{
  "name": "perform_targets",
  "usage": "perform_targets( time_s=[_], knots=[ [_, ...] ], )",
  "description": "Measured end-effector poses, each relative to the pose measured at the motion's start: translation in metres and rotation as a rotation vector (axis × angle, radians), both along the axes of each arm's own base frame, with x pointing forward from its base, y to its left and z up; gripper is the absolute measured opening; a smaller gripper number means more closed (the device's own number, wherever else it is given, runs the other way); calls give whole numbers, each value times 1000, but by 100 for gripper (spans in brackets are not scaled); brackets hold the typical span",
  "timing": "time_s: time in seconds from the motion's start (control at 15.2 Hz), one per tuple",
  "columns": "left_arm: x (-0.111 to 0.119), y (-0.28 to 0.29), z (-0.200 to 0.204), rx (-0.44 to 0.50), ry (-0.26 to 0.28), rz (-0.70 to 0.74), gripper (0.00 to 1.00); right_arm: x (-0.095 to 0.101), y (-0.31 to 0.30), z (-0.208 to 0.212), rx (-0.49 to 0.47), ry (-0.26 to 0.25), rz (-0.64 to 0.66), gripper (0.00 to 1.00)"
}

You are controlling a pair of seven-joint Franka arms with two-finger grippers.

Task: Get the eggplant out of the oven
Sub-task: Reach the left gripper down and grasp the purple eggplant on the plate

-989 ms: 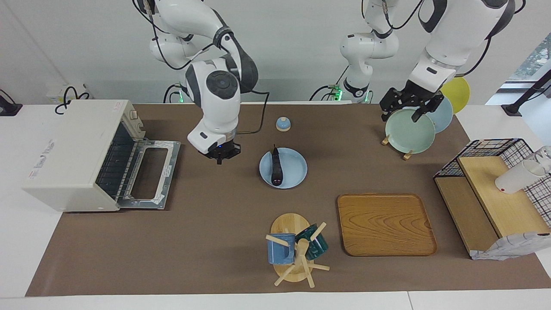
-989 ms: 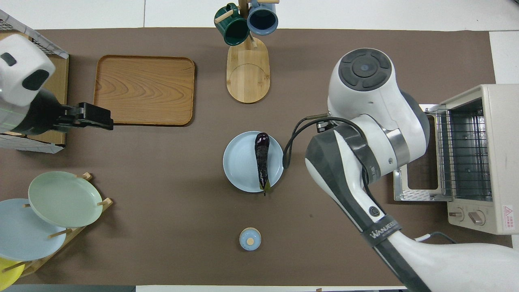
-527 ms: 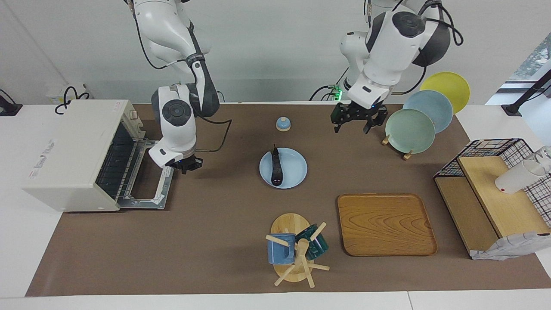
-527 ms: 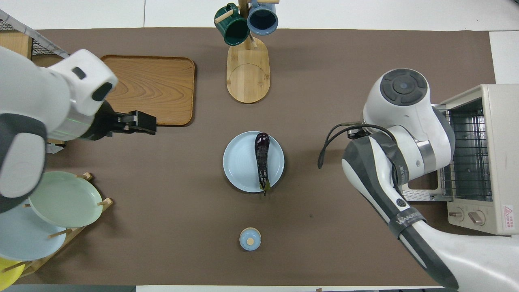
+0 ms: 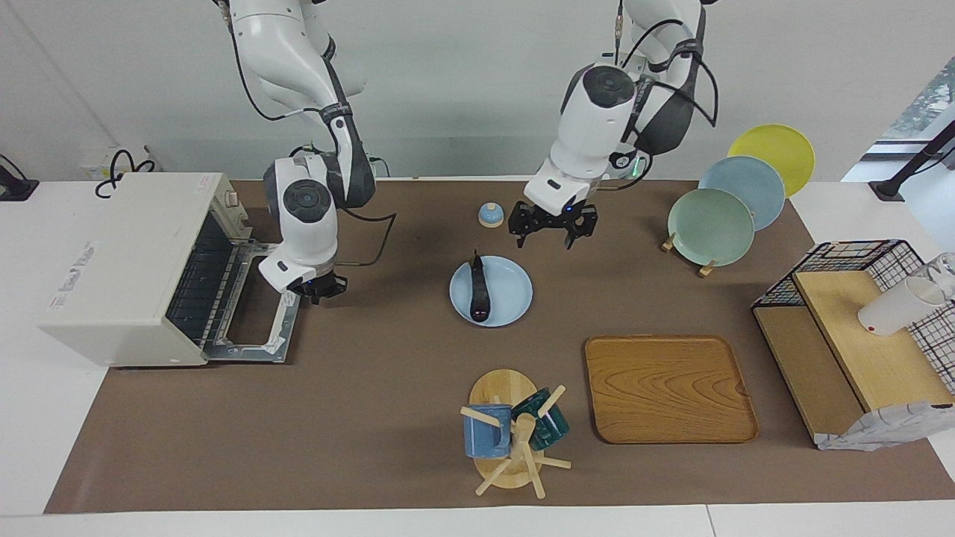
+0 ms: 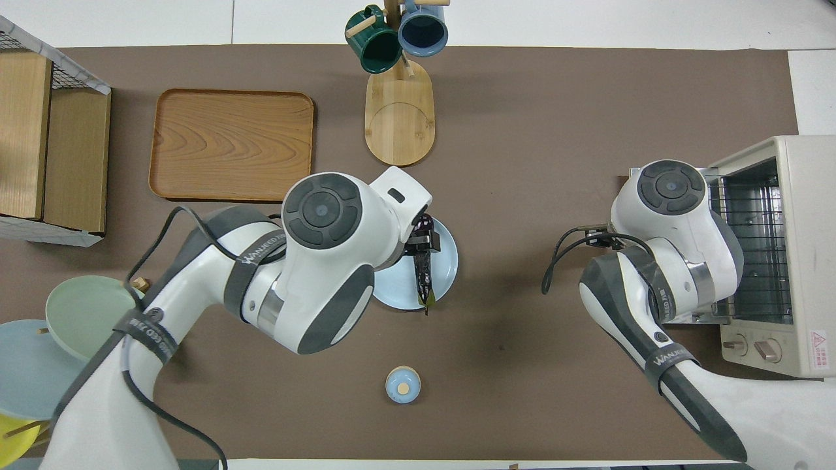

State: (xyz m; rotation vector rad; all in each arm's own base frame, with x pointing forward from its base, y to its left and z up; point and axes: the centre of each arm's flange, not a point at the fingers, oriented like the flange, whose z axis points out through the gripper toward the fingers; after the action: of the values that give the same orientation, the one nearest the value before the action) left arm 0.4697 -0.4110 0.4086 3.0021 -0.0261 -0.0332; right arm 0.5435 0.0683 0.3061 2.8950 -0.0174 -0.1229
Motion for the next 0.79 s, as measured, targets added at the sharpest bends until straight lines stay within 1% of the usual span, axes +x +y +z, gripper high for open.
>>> perform_targets(
  time_s=[0.26,0.4,0.53,0.79],
  knots=[
    [-18,-32,-48,11,26,5,100,0,-4,-4,-19,-4,18,1],
    [-24,-42,-65,14,27,5,100,0,-4,-4,-19,-4,18,1],
    [-25,-45,-76,14,27,8,100,-1,-4,-5,-20,-1,18,1],
    [-26,-41,-91,7,8,13,100,0,-17,-7,-16,-2,-6,1]
  ],
)
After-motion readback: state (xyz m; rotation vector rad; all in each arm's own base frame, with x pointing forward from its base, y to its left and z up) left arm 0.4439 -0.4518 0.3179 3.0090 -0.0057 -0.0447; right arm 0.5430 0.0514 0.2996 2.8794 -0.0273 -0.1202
